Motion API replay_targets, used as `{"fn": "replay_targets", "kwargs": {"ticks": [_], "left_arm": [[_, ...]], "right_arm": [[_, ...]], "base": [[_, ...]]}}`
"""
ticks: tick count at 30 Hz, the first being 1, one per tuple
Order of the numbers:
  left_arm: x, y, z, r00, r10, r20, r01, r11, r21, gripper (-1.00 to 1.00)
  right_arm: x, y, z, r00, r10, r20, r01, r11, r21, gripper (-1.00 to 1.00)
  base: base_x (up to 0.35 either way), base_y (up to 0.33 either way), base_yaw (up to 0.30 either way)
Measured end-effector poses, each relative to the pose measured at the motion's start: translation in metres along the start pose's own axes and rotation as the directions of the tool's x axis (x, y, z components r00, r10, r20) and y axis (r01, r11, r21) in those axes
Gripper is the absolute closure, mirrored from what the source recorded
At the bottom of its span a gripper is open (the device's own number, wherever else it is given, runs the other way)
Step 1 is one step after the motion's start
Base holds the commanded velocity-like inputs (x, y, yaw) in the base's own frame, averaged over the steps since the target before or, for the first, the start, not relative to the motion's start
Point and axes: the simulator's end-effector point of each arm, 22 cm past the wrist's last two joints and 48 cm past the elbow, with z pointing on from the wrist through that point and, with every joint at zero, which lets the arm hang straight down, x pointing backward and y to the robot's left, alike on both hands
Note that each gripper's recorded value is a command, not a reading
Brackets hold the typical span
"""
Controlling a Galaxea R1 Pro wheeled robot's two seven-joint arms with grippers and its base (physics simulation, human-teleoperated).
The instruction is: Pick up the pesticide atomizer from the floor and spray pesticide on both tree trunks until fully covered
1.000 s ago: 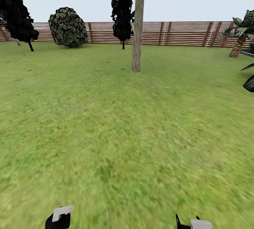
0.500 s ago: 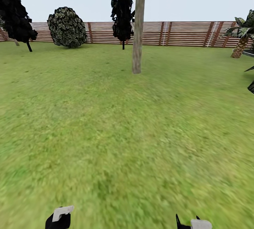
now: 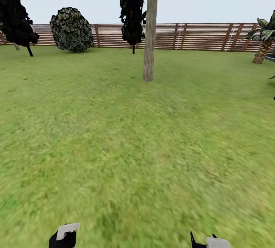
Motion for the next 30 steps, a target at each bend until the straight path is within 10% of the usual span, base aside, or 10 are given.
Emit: {"fn": "replay_targets", "kwargs": {"ticks": [30], "left_arm": [[-0.0006,-0.0026,0.0000,1.000,0.000,0.002,0.000,1.000,0.004,1.00]], "right_arm": [[0.0000,0.0000,0.0000,1.000,0.000,0.000,0.000,1.000,0.000,-1.00]], "base": [[0.338,-0.025,0.000]]}}
